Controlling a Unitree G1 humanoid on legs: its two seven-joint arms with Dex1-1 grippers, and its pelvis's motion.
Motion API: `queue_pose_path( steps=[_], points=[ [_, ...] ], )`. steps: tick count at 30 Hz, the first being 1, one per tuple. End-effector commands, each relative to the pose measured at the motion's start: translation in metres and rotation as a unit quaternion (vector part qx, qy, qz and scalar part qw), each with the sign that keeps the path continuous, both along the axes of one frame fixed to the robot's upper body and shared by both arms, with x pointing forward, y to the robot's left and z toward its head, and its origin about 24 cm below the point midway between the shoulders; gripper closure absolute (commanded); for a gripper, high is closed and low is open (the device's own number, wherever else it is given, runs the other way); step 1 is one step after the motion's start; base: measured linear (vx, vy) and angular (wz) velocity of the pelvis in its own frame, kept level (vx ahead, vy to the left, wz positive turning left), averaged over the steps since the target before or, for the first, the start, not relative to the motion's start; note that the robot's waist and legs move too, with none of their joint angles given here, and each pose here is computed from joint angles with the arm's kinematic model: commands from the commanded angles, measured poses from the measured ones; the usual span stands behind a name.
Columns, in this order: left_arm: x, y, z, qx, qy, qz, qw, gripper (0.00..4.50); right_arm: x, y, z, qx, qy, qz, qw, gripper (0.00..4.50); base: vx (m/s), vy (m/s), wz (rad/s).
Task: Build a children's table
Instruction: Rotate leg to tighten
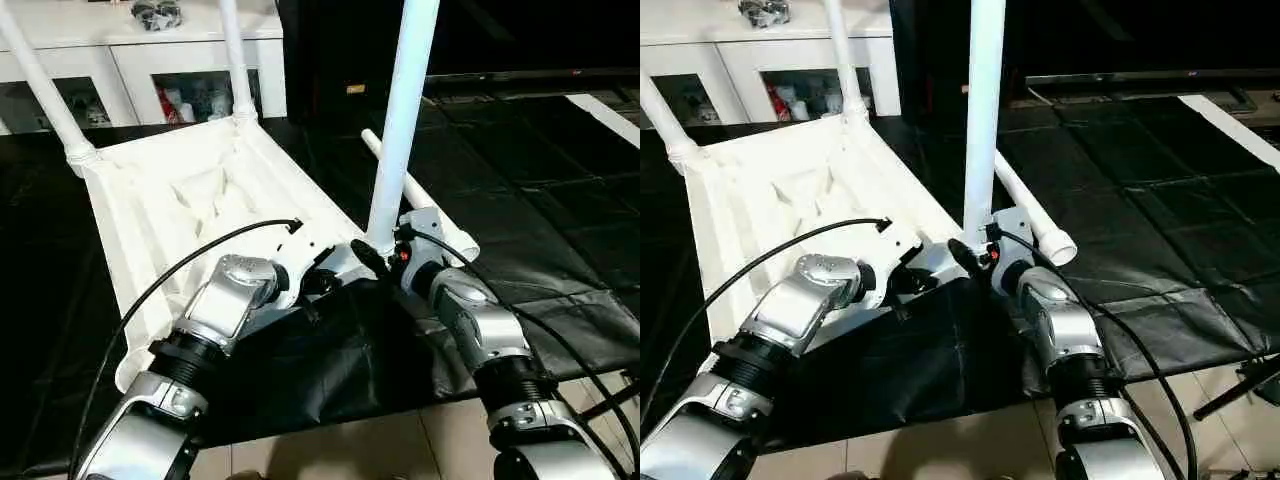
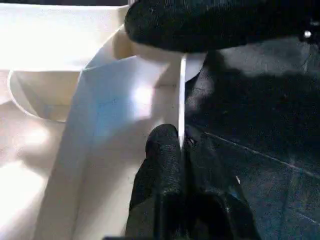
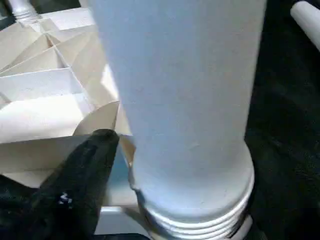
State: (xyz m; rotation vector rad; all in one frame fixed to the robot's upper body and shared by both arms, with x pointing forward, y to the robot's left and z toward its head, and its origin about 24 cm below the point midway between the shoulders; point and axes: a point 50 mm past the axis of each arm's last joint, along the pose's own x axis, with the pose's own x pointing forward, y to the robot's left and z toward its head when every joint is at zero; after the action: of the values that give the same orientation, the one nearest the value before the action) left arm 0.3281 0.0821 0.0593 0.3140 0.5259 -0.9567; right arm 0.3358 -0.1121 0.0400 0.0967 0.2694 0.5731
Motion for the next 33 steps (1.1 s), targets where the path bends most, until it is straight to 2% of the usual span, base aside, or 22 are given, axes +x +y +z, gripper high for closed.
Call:
queue_pose_path(
  steps=[1,2,3,4,9,11,15,18,19,20,24,28,30,33],
  points=[
    [0.002,-0.013,0.022,-0.025,-0.053,-0.03,0.998,4.5,-0.011,0.021,-0.01,-0.002,0.016,0.062,0.998,0.16,0.0,0.0,0.0],
    [0.003,-0.006,0.021,-0.012,-0.066,-0.048,0.997,4.5,-0.014,0.01,-0.01,-0.005,0.003,0.069,0.998,0.1,0.0,0.0,0.0],
    [0.003,-0.002,0.02,-0.011,-0.059,-0.053,0.997,4.5,-0.017,0.002,-0.009,-0.01,-0.009,0.081,0.997,0.05,0.0,0.0,0.0],
    [0.003,-0.002,0.02,-0.011,-0.059,-0.053,0.997,4.5,-0.017,0.002,-0.009,-0.01,-0.009,0.081,0.997,0.05,0.0,0.0,0.0],
    [-0.001,0.014,0.014,0.0,-0.038,-0.092,0.995,4.5,-0.025,-0.03,-0.002,-0.033,-0.045,0.114,0.992,0.05,0.0,0.0,0.0],
    [-0.002,0.017,0.013,-0.002,-0.032,-0.105,0.994,4.5,-0.026,-0.037,0.001,-0.036,-0.055,0.123,0.99,0.05,0.0,0.0,0.0],
    [-0.01,0.024,0.013,-0.011,-0.016,-0.174,0.985,4.5,-0.036,-0.053,0.012,-0.06,-0.073,0.2,0.975,0.05,0.0,0.0,0.0],
    [-0.012,0.025,0.013,-0.015,-0.013,-0.194,0.981,4.5,-0.04,-0.055,0.014,-0.065,-0.074,0.23,0.968,0.05,0.0,0.0,0.0],
    [-0.016,0.028,0.014,-0.009,-0.001,-0.236,0.972,4.5,-0.046,-0.06,0.019,-0.069,-0.067,0.283,0.954,0.05,0.0,0.0,0.0],
    [-0.017,0.031,0.014,0.001,0.004,-0.255,0.967,4.5,-0.047,-0.061,0.021,-0.074,-0.064,0.307,0.947,0.05,0.0,0.0,0.0],
    [-0.018,0.034,0.013,0.019,0.011,-0.285,0.958,4.5,-0.047,-0.063,0.024,-0.081,-0.058,0.339,0.936,0.05,0.0,0.0,0.0],
    [-0.023,0.036,0.012,0.041,0.022,-0.341,0.939,4.5,-0.045,-0.058,0.022,-0.103,-0.049,0.381,0.917,0.05,0.0,0.0,0.0],
    [-0.023,0.036,0.012,0.043,0.022,-0.343,0.938,4.5,-0.045,-0.058,0.022,-0.104,-0.048,0.384,0.916,0.05,0.0,0.0,0.0],
    [-0.024,0.033,0.012,0.048,0.022,-0.359,0.932,4.5,-0.046,-0.054,0.02,-0.104,-0.042,0.413,0.904,0.21,0.0,0.0,0.0]
  ],
)
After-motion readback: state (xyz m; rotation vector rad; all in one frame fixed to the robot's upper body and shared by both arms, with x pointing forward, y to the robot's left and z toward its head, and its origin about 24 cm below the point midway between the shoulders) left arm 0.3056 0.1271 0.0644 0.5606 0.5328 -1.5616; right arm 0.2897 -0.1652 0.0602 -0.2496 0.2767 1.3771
